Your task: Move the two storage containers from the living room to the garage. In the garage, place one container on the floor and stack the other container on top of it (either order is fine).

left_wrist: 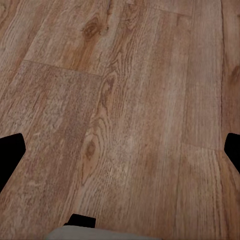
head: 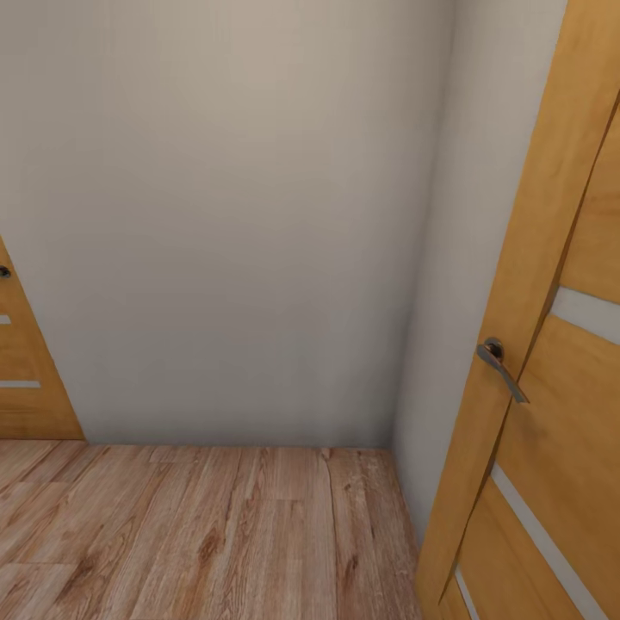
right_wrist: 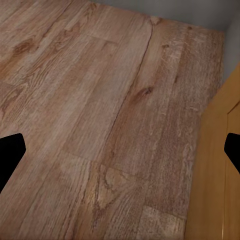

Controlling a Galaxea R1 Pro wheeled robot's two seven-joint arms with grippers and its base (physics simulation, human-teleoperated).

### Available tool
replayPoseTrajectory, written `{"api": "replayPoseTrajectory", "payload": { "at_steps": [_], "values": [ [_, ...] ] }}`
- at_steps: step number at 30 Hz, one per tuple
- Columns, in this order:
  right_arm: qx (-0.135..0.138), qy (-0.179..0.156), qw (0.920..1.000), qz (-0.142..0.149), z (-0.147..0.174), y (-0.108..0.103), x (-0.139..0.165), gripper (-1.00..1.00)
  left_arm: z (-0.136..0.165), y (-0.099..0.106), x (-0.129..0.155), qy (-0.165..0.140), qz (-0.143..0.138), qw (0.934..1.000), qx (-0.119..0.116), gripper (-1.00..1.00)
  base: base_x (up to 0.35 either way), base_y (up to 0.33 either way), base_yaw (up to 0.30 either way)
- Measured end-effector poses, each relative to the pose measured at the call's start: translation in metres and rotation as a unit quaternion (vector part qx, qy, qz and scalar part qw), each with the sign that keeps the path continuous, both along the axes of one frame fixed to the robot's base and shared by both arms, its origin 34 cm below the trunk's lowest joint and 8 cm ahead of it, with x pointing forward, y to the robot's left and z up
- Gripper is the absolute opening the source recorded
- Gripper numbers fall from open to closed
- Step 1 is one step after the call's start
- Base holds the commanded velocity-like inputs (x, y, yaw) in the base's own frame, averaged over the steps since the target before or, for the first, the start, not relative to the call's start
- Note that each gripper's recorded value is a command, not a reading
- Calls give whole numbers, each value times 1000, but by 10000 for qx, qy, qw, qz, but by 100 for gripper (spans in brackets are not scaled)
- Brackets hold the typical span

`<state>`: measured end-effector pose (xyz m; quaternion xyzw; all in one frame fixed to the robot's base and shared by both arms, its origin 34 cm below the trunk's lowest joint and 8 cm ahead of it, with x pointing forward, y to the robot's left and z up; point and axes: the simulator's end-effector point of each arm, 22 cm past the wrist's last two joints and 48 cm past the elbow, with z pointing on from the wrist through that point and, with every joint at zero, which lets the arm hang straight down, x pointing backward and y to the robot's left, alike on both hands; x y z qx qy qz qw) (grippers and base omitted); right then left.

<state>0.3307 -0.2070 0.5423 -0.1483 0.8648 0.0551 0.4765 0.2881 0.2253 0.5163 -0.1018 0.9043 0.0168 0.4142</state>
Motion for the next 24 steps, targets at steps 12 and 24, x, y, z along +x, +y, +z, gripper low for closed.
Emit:
{"api": "replayPoseTrajectory", "payload": {
  "at_steps": [12,24],
  "values": [
    [3,-7,10000,-2,0,0,0,100,0,0,0,-3,2,10000,0,100,161,0,0],
    [2,-2,10000,-3,0,0,0,100,0,-1,0,1,8,10000,-3,100,107,0,0]
  ]
}}
